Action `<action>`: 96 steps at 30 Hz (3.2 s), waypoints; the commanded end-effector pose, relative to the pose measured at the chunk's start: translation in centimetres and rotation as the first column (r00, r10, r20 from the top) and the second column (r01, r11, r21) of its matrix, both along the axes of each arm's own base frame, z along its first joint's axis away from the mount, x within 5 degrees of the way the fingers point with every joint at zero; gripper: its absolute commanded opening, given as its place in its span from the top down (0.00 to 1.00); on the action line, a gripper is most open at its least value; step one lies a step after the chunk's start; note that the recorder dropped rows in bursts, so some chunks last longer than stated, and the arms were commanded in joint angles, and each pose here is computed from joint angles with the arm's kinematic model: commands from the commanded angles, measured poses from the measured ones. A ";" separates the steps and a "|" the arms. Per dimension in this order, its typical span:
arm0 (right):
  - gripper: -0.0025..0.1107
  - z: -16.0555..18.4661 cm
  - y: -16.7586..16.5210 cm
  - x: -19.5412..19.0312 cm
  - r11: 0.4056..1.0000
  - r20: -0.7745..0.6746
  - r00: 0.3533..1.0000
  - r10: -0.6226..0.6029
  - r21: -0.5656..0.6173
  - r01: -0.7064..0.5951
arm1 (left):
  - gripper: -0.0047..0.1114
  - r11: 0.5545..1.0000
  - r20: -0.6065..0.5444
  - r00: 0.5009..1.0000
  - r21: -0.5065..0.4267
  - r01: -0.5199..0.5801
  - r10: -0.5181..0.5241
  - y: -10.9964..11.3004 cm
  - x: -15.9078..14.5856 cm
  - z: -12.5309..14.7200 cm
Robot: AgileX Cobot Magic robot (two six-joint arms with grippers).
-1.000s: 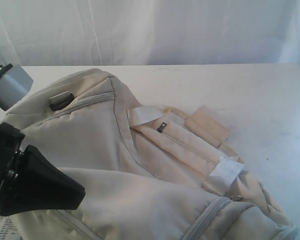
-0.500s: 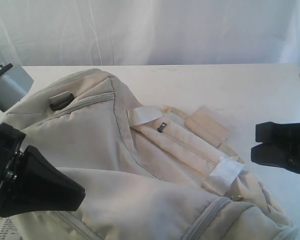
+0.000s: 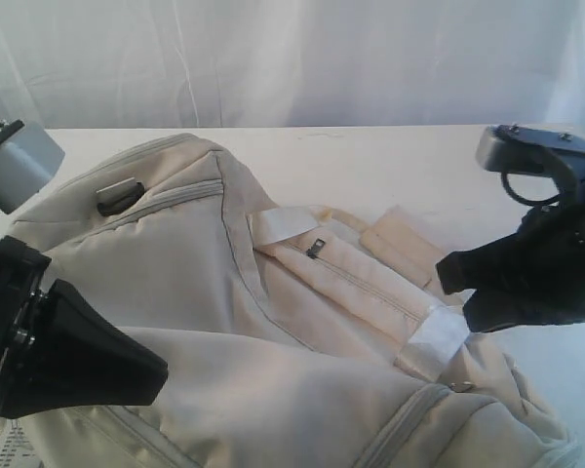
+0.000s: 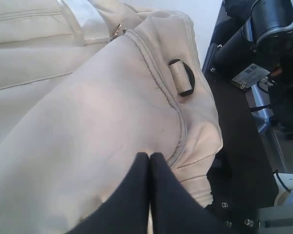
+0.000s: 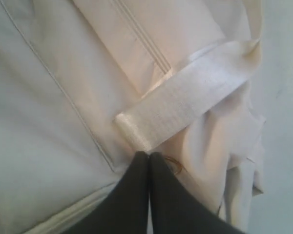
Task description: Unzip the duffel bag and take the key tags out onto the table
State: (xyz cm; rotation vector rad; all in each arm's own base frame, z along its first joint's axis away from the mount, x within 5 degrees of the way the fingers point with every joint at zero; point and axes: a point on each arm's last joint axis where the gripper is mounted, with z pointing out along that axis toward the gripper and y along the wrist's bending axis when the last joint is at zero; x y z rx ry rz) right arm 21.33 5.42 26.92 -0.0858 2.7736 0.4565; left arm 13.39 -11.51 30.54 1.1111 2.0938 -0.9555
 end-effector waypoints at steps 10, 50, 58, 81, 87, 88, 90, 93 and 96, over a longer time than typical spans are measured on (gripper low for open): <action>0.32 -4.1 0.2 4.2 0.998 -0.093 0.995 -0.025 -0.054 0.020 | 0.96 0.999 -0.006 0.999 -0.009 0.032 -0.032 -0.1 -0.4 -0.1; 0.98 3.3 1.3 20.9 0.983 0.405 0.912 0.068 -0.184 0.008 | 0.96 1.000 0.006 1.000 -0.010 0.011 -0.011 -0.2 0.0 -0.1; 0.92 3.7 1.5 21.0 0.984 0.398 0.913 0.086 -0.178 -0.015 | 0.96 1.000 0.010 1.000 -0.010 0.006 -0.006 -0.1 0.0 -0.1; 0.53 10.0 0.1 9.9 0.972 0.241 0.958 0.156 -0.212 -0.105 | 0.77 0.877 0.111 0.897 0.191 -0.441 0.427 3.5 4.7 3.3; 0.54 9.4 -0.7 5.3 0.976 0.223 0.968 0.114 -0.209 -0.067 | 0.72 0.829 -0.009 0.882 0.345 -0.439 0.471 4.4 10.2 5.4; 0.53 9.0 -0.8 4.5 0.976 0.214 0.970 0.113 -0.209 -0.067 | 0.69 0.831 -0.027 0.885 0.360 -0.425 0.465 4.3 11.2 5.4; 0.48 8.2 -1.0 3.7 0.973 0.207 0.971 0.115 -0.223 -0.068 | 0.58 0.827 -0.045 0.890 0.392 -0.403 0.454 4.1 12.9 5.5; 0.37 6.1 -1.6 3.1 0.958 0.177 0.976 0.124 -0.278 -0.072 | 0.40 0.780 -0.024 0.872 0.460 -0.425 0.489 4.4 15.1 5.2; 0.33 4.4 -1.9 3.2 0.956 0.187 0.979 0.086 -0.293 -0.028 | 0.38 0.673 0.042 0.831 0.564 -0.478 0.555 5.6 16.8 4.3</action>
